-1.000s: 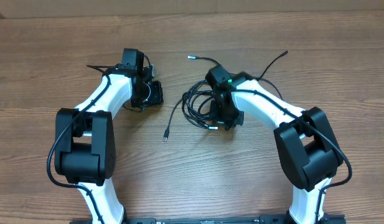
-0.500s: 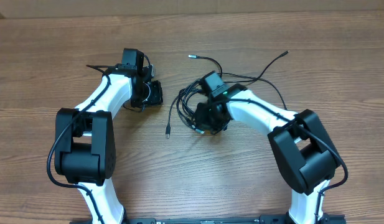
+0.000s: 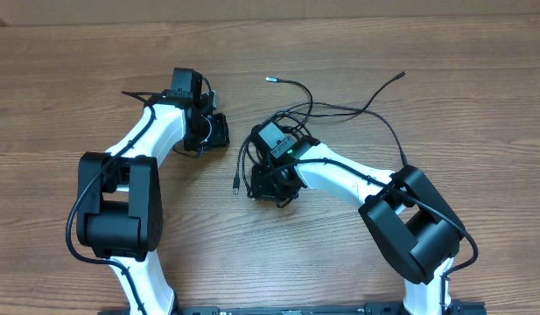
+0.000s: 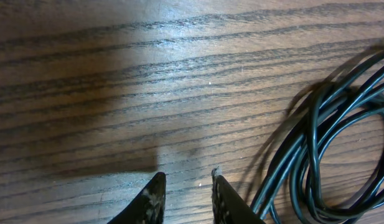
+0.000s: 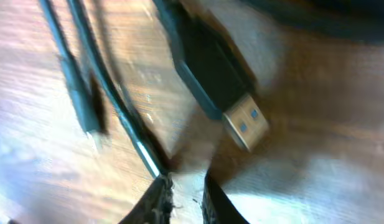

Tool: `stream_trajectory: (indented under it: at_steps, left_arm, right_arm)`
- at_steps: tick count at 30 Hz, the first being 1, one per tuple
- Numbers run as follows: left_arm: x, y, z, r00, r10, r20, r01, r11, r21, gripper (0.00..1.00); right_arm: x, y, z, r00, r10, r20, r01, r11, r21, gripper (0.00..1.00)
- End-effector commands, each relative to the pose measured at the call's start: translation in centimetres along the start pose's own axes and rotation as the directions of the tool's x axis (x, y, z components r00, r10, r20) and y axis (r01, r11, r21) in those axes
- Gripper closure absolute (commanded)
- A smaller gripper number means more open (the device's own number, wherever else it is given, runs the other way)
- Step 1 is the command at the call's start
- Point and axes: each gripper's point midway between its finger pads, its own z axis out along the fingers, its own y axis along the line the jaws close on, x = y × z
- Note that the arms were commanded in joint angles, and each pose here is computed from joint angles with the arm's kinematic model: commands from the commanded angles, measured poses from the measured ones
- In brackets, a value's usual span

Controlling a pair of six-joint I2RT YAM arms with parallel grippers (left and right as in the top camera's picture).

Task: Untangle cables
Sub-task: 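Lower the right gripper onto the cable near the plugs, down-left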

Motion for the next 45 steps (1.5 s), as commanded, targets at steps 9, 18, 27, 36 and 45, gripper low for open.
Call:
stream_trajectory:
  at_steps: [9, 18, 27, 36, 45]
  left_arm:
    - [-0.7, 0.2, 0.0, 1.0, -0.014, 0.013, 0.015, 1.0, -0.004, 0.73]
    - [-0.7, 0.2, 0.0, 1.0, -0.014, 0.013, 0.014, 1.0, -0.004, 0.72]
    - [-0.7, 0.2, 0.0, 1.0, -0.014, 0.013, 0.014, 1.0, -0.004, 0.72]
    - [-0.7, 0.2, 0.0, 1.0, -0.014, 0.013, 0.014, 1.0, -0.004, 0.72]
    - [-0.7, 0.2, 0.0, 1.0, -0.014, 0.013, 0.014, 1.0, -0.004, 0.71]
  right_arm:
    - [-4.4, -0.8, -6.8, 0.997, 0.011, 0.072, -0.01, 1.0, -0.012, 0.83]
    - [-4.8, -3.6, -4.9, 0.985, 0.106, 0.135, -0.12, 0.988, 0.099, 0.86]
    - [-4.6, -1.1, -2.6, 0.985, 0.064, 0.159, -0.074, 0.996, 0.054, 0.86]
    - [-4.6, -1.2, -2.3, 0.978, 0.016, 0.209, -0.043, 0.991, 0.125, 0.79]
    - [-5.4, -1.6, -2.6, 0.968, 0.006, 0.25, -0.045, 0.988, 0.149, 0.64]
